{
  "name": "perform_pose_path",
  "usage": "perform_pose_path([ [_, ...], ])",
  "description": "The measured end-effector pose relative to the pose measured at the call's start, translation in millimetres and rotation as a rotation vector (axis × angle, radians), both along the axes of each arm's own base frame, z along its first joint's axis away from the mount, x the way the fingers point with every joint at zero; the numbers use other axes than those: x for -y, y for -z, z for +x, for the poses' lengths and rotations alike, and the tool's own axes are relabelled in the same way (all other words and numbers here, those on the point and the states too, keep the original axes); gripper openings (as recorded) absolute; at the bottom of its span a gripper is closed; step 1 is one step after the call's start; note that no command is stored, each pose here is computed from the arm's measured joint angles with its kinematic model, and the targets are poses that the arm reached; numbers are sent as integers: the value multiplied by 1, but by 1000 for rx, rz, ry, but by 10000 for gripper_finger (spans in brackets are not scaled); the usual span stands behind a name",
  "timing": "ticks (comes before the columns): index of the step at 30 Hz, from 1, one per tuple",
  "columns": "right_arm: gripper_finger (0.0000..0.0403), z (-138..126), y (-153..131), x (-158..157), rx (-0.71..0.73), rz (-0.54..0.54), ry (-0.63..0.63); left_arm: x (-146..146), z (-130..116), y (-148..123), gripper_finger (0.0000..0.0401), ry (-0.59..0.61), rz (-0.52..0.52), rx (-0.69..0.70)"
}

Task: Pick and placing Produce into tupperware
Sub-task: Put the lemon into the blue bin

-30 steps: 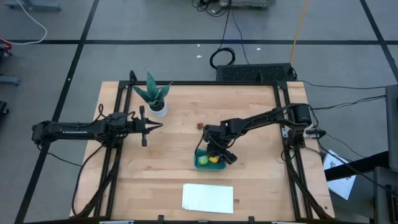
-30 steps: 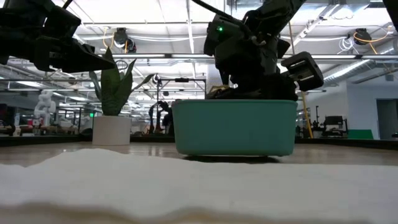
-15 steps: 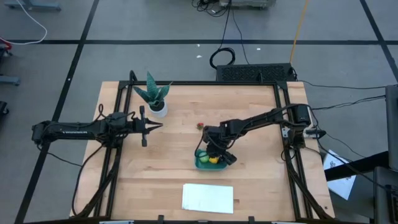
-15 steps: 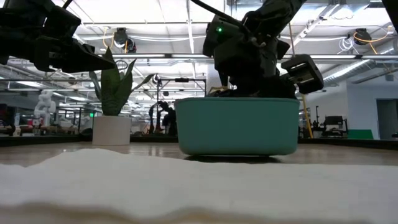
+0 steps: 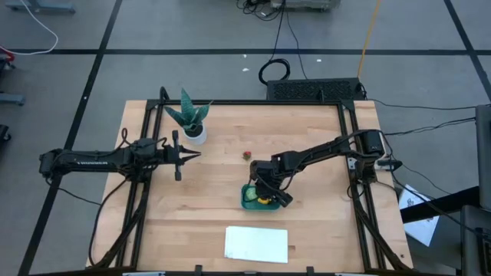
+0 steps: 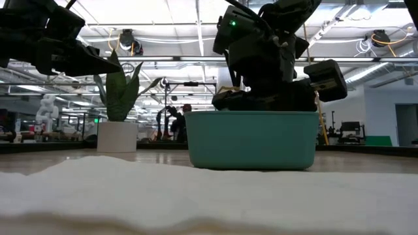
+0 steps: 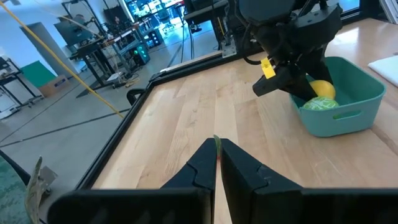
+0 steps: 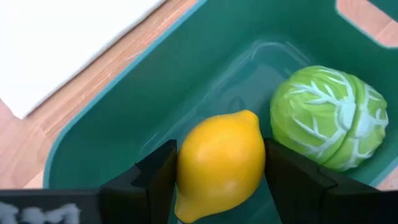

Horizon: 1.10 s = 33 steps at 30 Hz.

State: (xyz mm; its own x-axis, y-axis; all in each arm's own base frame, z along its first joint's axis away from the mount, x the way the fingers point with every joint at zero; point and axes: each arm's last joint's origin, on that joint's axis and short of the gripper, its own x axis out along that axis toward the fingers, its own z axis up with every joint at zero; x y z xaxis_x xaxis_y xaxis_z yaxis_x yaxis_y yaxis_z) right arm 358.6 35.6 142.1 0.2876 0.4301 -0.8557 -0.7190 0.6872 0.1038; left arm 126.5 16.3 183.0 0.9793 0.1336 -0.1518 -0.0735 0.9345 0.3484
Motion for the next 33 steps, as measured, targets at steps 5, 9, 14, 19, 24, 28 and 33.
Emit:
perform_pose_path([
  [5,206,0,0,0,0,3,10,0,0,0,26,0,0,0],
  [9,224,1,0,0,-3,0,23,0,0,0,26,0,0,-1],
  [14,237,0,2,1,-15,-23,30,0,0,0,26,0,-3,-2],
  [19,234,0,2,-1,-6,-54,28,0,0,0,26,-1,-5,-3],
  [24,231,0,1,-3,5,-70,22,0,0,1,26,-1,-7,-8],
  [28,236,-1,-4,-4,29,-105,20,0,0,1,26,-1,-7,-8],
  [33,240,-1,-17,-4,74,-122,41,0,0,1,26,-1,-7,-7],
])
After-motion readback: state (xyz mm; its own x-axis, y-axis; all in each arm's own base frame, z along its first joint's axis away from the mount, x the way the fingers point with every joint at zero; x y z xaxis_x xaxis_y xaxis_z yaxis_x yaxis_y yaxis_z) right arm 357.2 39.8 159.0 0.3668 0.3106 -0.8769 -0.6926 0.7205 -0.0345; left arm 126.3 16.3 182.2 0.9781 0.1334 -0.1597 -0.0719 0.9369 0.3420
